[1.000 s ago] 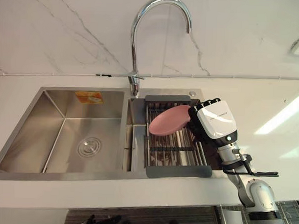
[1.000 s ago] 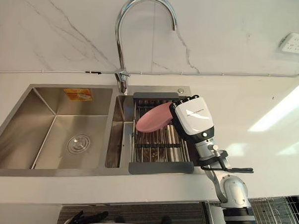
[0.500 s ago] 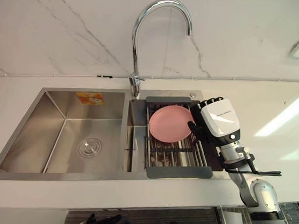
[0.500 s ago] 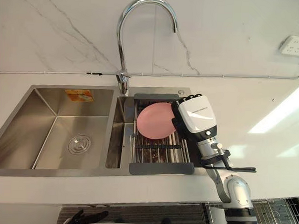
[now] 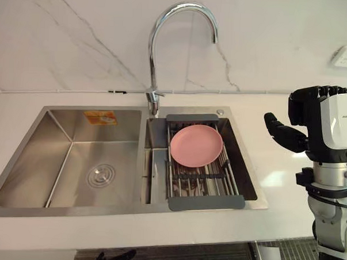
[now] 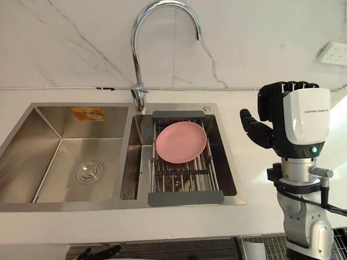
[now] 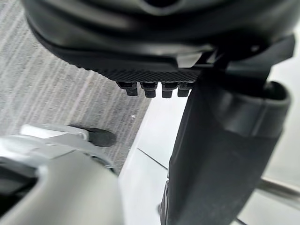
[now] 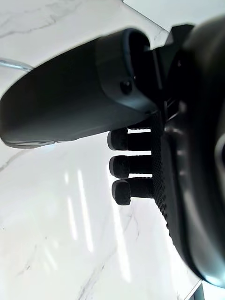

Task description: Walk over to the sink, pick up the cup, carry it to the dishwasher, place the cup inside the dishwasher, then close the dishwasher door

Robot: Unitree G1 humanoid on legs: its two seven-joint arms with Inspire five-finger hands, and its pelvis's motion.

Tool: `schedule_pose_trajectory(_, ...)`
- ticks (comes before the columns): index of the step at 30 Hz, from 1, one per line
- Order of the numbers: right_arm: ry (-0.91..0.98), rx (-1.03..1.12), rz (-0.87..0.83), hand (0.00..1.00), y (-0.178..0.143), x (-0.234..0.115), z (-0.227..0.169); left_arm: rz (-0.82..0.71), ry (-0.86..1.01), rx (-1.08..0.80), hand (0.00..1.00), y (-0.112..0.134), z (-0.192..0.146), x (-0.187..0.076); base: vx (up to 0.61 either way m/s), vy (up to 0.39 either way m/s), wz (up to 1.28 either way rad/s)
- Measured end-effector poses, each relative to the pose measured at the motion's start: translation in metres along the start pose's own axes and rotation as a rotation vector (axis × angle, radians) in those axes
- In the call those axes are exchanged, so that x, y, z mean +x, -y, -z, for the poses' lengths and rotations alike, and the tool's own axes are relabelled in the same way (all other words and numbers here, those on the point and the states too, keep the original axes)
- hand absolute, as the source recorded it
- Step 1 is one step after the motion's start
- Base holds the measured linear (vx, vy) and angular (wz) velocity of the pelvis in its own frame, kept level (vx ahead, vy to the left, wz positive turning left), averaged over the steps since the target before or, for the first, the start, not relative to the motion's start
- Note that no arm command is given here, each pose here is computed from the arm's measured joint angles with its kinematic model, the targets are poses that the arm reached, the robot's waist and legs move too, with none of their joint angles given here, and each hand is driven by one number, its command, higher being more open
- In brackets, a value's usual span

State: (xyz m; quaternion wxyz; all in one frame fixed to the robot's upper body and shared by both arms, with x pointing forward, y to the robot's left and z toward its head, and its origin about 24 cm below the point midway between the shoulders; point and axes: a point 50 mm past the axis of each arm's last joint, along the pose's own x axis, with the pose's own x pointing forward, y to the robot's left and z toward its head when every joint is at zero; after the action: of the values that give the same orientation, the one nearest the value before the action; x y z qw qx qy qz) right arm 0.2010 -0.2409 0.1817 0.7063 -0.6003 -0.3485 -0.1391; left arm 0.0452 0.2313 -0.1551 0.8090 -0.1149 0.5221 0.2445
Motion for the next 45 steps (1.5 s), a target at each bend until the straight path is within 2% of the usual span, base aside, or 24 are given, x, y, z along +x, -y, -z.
schedule_pose_trajectory(4,0.047,0.047,-0.159,1.0,-0.002,-0.007,-0.011,0.012,0.02,-0.004,1.0,0.002,-0.006,0.0,-0.01,-0.004,-0.03)
schedule_pose_trajectory(12,0.109,0.138,-0.423,1.0,-0.028,-0.015,-0.03,0.017,0.011,-0.011,1.0,0.002,-0.006,-0.001,0.0,0.0,-0.02)
schedule_pose_trajectory(24,0.106,0.15,-0.553,1.0,-0.054,-0.026,-0.033,0.024,0.02,0.016,1.0,0.004,-0.009,-0.001,-0.02,-0.011,0.02)
schedule_pose_trajectory(29,0.106,0.13,-0.675,1.0,-0.075,-0.038,-0.032,0.034,0.02,0.045,1.0,0.006,-0.009,-0.001,-0.01,-0.025,0.04)
schedule_pose_trajectory(45,0.091,0.109,-0.667,1.0,-0.103,-0.056,-0.032,0.045,0.037,0.093,1.0,0.009,-0.016,0.0,-0.03,-0.021,0.03)
